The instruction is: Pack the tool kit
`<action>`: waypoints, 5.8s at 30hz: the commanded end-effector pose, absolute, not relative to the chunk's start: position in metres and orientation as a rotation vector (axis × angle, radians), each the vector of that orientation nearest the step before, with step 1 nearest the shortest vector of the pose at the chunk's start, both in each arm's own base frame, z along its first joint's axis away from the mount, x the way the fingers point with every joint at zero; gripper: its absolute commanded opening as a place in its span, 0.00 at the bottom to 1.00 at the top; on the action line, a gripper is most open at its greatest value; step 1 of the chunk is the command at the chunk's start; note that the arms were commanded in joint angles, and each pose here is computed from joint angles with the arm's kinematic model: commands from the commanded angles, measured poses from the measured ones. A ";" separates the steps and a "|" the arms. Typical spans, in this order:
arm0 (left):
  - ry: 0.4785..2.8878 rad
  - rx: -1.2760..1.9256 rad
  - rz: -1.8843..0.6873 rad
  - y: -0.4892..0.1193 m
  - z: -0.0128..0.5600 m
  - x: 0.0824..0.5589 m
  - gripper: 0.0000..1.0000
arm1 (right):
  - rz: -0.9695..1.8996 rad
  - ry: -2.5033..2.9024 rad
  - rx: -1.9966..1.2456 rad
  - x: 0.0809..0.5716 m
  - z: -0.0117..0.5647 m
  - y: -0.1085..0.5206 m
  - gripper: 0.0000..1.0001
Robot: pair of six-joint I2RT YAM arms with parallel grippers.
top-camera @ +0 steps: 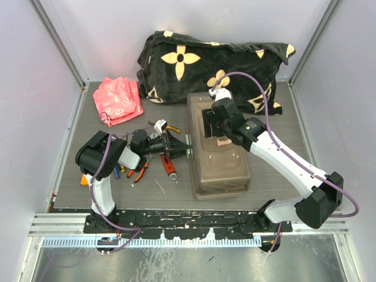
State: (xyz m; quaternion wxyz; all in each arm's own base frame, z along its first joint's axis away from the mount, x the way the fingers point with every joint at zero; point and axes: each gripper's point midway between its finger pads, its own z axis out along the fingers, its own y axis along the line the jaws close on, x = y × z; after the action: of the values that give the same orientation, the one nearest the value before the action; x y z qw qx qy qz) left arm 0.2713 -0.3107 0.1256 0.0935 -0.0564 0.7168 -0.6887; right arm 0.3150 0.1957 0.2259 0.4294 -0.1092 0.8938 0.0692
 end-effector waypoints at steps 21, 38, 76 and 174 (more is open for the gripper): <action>2.209 0.042 -1.942 -0.309 0.153 0.251 0.00 | 0.158 2.289 -0.290 0.297 0.208 0.186 0.70; 2.292 0.050 -1.751 -0.295 0.142 0.253 0.71 | 0.161 2.307 -0.298 0.289 0.197 0.182 0.71; 1.949 -0.052 -2.086 -0.324 0.157 0.281 0.77 | 0.130 2.352 -0.331 0.291 0.179 0.184 0.71; 2.081 -0.045 -1.586 -0.267 0.220 0.296 0.83 | 0.073 2.133 -0.179 0.282 0.268 0.131 0.80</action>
State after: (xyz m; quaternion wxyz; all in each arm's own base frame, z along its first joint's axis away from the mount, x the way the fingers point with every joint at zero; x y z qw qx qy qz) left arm 0.2771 -0.2661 0.2060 0.2241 -0.0241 0.7675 -0.6001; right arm 0.2876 0.1787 0.2332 0.4526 -0.1094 0.8801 0.0929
